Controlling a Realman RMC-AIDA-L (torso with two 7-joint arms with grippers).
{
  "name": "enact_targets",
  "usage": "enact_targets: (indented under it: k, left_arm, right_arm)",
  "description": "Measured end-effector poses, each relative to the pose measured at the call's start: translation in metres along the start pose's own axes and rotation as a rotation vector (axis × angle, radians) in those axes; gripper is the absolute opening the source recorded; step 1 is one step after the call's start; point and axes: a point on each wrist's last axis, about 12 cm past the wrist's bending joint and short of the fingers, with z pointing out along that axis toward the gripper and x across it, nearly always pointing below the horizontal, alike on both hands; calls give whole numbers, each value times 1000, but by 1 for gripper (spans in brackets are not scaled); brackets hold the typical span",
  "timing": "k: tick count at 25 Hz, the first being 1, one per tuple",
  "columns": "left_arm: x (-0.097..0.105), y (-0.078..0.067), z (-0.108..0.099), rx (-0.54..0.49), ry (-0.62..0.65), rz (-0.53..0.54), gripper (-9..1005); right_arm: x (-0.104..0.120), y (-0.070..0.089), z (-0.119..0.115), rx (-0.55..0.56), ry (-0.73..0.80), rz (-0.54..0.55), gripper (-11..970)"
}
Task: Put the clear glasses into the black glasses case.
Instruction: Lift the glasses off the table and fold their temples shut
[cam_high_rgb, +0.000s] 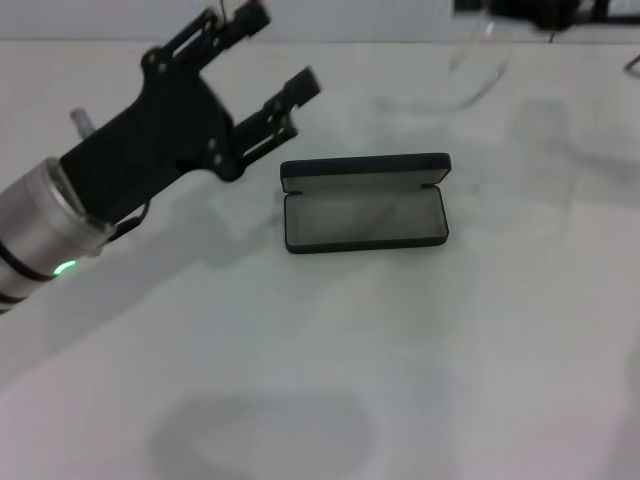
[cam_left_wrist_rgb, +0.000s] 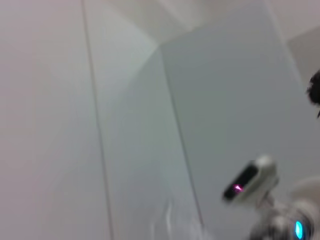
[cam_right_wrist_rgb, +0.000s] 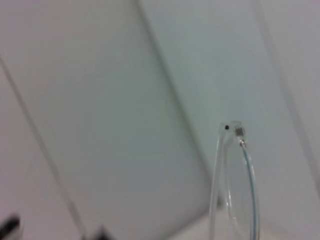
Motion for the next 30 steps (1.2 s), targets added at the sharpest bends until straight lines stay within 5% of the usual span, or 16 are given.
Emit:
enact_targets:
  k: [7, 14, 23, 30]
  left_arm:
    - [10, -5, 5, 147, 131, -56, 709]
    - [13, -16, 45, 331, 148, -59, 708]
    - [10, -12, 60, 346, 133, -30, 707]
    - [7, -3, 54, 291, 129, -16, 707]
  right_arm:
    - [-11, -3, -7, 42, -140, -84, 18]
    - [-9, 2, 31, 19, -92, -154, 18]
    - [10, 12, 77, -16, 107, -230, 19]
    - [15, 12, 81, -30, 242, -284, 19]
